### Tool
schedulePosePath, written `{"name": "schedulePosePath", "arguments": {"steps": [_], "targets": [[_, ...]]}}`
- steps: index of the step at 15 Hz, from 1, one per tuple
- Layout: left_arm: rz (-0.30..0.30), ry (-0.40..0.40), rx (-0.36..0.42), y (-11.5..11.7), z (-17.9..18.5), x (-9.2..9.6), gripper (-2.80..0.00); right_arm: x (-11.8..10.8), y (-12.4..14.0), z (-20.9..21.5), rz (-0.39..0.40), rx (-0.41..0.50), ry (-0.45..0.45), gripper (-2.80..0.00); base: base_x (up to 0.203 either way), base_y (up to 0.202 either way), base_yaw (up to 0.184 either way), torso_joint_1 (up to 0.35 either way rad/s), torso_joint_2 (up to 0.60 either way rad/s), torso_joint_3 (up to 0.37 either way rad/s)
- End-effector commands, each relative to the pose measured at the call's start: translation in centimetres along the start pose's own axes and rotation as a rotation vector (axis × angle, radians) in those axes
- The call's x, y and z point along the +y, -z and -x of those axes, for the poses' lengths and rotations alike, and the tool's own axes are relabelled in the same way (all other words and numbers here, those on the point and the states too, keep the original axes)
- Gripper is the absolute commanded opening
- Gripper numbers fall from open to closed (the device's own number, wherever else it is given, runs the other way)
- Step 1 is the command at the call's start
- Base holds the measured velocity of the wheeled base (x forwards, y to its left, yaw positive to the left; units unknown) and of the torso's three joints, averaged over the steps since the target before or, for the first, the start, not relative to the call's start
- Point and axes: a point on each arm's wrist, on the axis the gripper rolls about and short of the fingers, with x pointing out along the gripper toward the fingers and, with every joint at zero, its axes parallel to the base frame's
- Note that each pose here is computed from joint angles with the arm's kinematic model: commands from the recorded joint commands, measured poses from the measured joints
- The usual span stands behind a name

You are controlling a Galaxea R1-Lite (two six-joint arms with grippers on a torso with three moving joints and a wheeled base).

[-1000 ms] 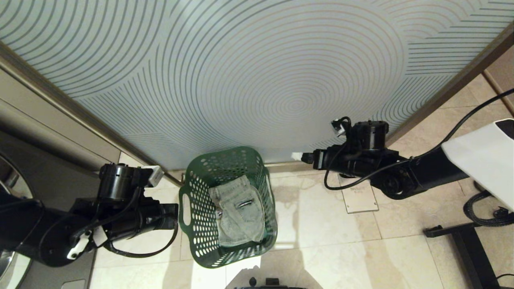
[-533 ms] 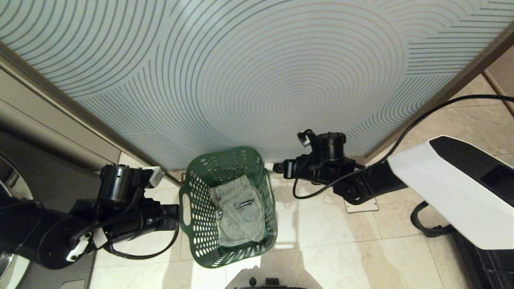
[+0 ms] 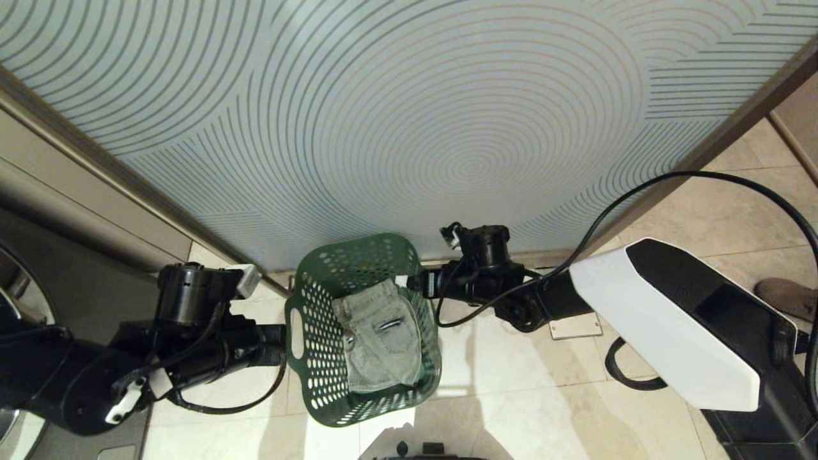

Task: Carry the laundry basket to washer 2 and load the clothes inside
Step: Pick up the clothes basket and put it beside the washing machine

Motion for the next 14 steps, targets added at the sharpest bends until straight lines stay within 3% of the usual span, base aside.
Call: {"name": "schedulePosePath", "arguments": {"steps": [1, 7, 11, 12, 14], "targets": [[-0.002, -0.003, 0.0, -0.3, -1.0, -0.2, -2.8, 0.2, 0.5, -0.3, -0.005, 0.013, 0.008, 0.0, 0.0, 0.0, 0.0, 0.0, 0.0, 0.0], [-0.009, -0.072, 0.0, -1.0, -4.2, -0.6, -2.8, 1.6, 0.2, 0.1, -0.008, 0.025, 0.016, 0.0, 0.0, 0.0, 0.0, 0.0, 0.0, 0.0], [-0.014, -0.072, -0.034, -0.6, -6.3, -0.9, -2.8, 1.7, -0.1, 0.5, -0.042, 0.046, 0.025, 0.0, 0.0, 0.0, 0.0, 0.0, 0.0, 0.0], [-0.011, -0.069, -0.037, -0.7, -6.4, -0.9, 0.0, 1.6, 0.0, 0.5, -0.043, 0.052, 0.028, 0.0, 0.0, 0.0, 0.0, 0.0, 0.0, 0.0], [-0.011, -0.072, -0.042, -0.8, -6.7, -1.0, 0.0, 1.6, 0.2, 0.4, -0.05, 0.06, 0.032, 0.0, 0.0, 0.0, 0.0, 0.0, 0.0, 0.0]]}}
